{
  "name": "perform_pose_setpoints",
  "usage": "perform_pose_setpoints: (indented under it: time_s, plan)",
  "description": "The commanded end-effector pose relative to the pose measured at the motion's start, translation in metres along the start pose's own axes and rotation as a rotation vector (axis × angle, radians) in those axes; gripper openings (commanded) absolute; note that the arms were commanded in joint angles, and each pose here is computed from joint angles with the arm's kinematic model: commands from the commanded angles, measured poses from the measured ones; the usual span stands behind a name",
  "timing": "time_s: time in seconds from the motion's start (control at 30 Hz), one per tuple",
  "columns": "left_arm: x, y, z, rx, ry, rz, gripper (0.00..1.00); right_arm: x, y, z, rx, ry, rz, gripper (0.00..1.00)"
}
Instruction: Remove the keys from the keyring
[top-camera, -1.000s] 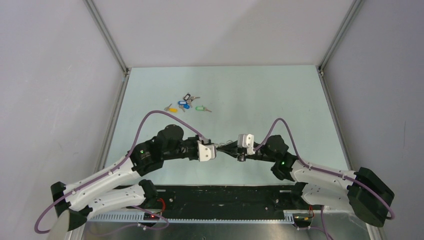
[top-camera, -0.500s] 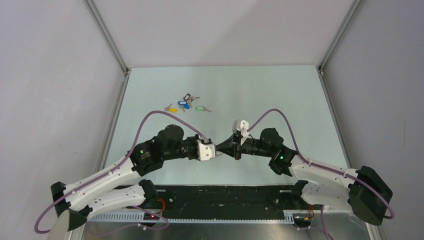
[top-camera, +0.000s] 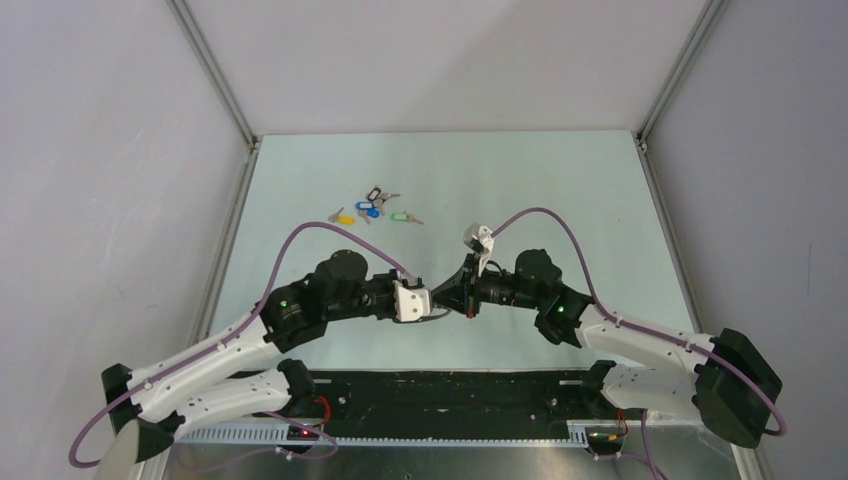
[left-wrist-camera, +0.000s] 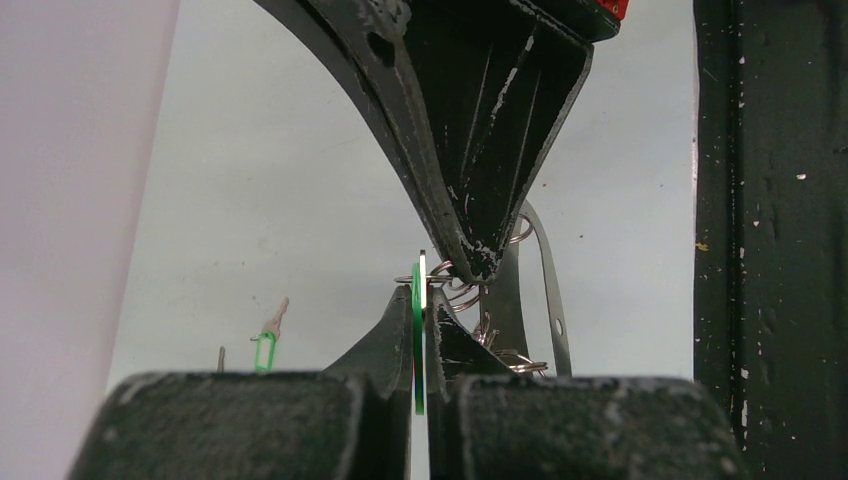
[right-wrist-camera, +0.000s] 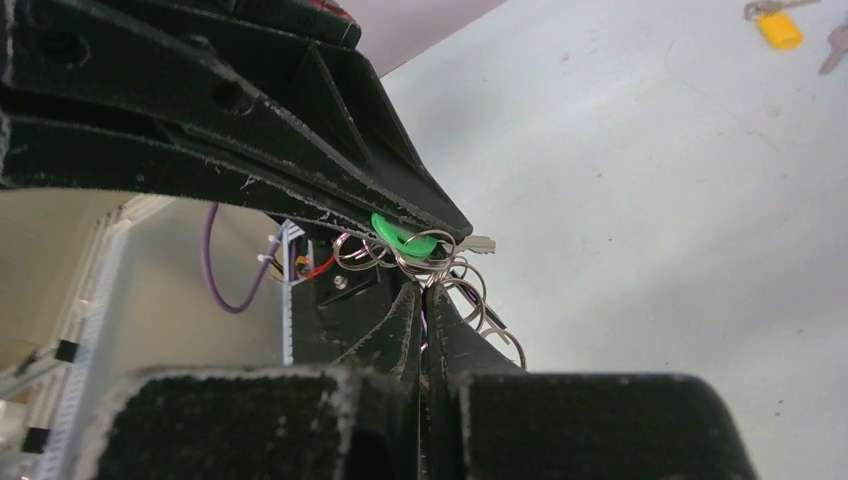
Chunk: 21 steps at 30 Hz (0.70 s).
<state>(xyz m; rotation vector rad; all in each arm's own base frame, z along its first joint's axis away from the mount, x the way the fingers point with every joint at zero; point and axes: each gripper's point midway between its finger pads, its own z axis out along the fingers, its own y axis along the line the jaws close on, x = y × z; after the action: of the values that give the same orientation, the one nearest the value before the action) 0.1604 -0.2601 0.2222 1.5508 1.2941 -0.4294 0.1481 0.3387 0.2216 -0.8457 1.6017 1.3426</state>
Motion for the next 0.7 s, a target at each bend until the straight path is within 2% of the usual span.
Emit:
perform_pose_setpoints:
  time_s: [0.0,0.17,0.67]
  plan:
    - [-0.022,0.015,-0.004,-0.060,-0.086,0.053,0.00,-0.014,0.005,0.008,0.011,0.002,0.127,0.00]
    - [-0.024,0.016,-0.005,-0.065,-0.098,0.055,0.00,-0.006,-0.007,0.015,0.074,0.047,0.229,0.00]
    - [-0.033,0.016,-0.012,-0.082,-0.157,0.072,0.00,0.000,-0.039,0.026,0.155,-0.007,0.411,0.00]
